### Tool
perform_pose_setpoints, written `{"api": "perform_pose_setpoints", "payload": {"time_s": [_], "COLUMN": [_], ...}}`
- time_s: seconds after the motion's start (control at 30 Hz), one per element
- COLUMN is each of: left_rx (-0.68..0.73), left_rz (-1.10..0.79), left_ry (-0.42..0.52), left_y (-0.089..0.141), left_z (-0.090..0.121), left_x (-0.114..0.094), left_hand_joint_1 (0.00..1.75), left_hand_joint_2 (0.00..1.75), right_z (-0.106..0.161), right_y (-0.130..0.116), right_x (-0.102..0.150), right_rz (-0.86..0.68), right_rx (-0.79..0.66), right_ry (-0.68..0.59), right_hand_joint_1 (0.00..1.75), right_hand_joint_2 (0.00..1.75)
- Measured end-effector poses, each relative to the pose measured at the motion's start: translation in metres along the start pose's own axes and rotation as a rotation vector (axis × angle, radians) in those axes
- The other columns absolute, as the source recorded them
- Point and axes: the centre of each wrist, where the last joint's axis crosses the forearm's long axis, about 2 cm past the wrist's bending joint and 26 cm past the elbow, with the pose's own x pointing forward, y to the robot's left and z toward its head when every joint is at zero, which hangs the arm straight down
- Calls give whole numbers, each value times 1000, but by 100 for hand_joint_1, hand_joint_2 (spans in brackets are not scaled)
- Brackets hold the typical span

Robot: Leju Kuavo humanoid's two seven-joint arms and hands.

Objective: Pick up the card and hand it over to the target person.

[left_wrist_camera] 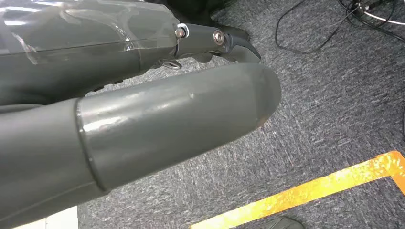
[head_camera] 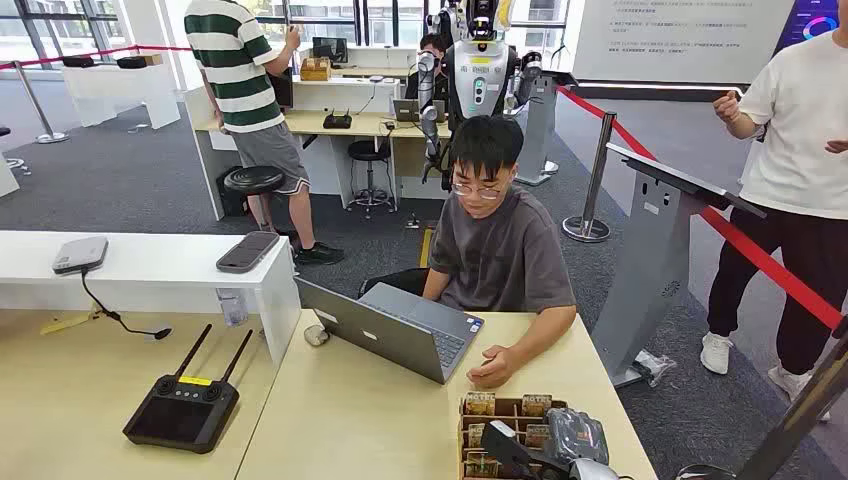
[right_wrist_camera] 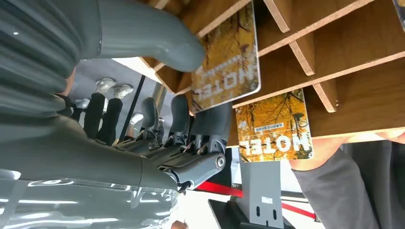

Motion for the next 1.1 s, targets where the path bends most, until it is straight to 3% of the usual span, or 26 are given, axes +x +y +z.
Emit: {"api": "perform_pose_setpoints", "payload": {"time_s": [0.63,1.1], "left_rx": [11,15], "left_rz": [15,28], "left_ry": [6,10], "left_y": [0,0], "left_z": [1,2], "left_x": [-3,-6], "left_hand_joint_1": [0,0], "left_hand_joint_2": [0,0], "right_z": [0,4], "right_y": [-19,-48], "right_x": [5,10], "right_rz": [-137,-174], "right_rx": [-58,-141], "right_ry": [-25,-86], "right_hand_joint_1": [140,158], "right_hand_joint_2": [175,175]}}
